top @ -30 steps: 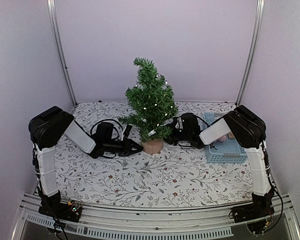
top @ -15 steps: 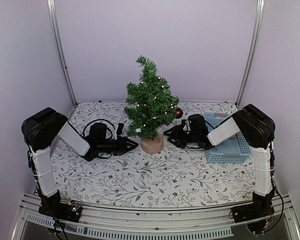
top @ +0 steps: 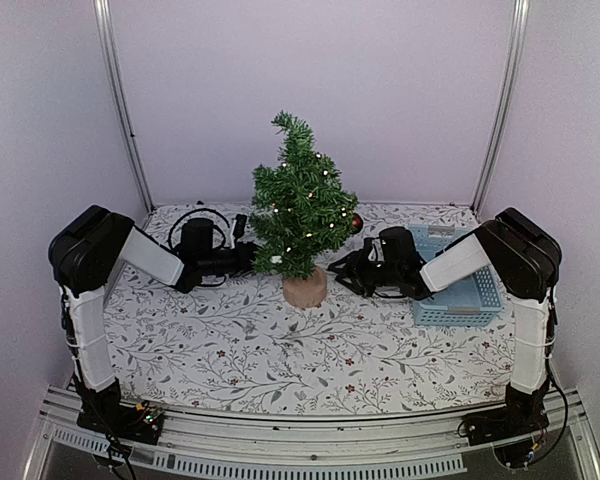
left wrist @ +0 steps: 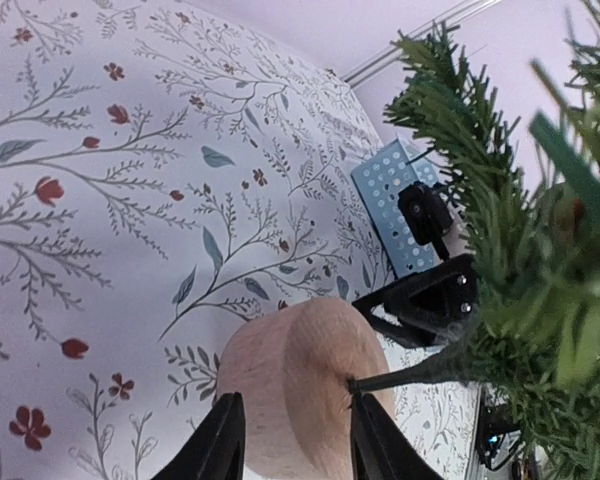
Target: Decorate the small christmas tree
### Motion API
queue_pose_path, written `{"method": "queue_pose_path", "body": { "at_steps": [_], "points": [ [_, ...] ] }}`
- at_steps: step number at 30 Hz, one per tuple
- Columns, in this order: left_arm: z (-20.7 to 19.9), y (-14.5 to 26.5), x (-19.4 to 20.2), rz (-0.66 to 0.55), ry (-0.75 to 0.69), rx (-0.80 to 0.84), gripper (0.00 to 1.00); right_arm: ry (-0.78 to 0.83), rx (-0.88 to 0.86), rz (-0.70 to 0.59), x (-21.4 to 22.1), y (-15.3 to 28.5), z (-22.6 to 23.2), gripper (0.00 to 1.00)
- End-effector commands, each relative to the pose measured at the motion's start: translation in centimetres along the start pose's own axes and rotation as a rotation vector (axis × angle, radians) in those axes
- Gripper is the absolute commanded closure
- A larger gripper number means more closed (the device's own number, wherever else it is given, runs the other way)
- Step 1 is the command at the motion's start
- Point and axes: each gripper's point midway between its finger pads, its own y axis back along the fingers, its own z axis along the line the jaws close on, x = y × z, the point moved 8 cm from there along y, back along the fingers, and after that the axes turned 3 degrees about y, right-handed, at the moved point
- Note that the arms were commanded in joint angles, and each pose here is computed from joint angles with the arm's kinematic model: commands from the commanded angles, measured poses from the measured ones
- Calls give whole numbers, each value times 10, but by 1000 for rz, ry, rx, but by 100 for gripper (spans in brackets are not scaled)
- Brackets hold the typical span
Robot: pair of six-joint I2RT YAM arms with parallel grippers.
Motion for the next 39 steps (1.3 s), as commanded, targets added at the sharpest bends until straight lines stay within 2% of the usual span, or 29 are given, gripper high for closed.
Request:
{"method": "queue_pose_path", "body": {
  "at_steps": [1,10,20,33,39],
  "points": [
    [13,-15,4,66,-4,16,62,19,-47,65,24,-4,16,59],
    [13,-31,12,112,-9,81,63,-22,-32,96,42,-6,12,66],
    [0,-22,31,147,-24,108,69,2,-42,89,35,-23,13,72],
    [-14,-6,58,182,-18,116,72,45,-91,88,15,-50,19,70],
    [-22,-6,64,170,9,136,72,40,-128,78,8,-60,21,66]
  ]
}}
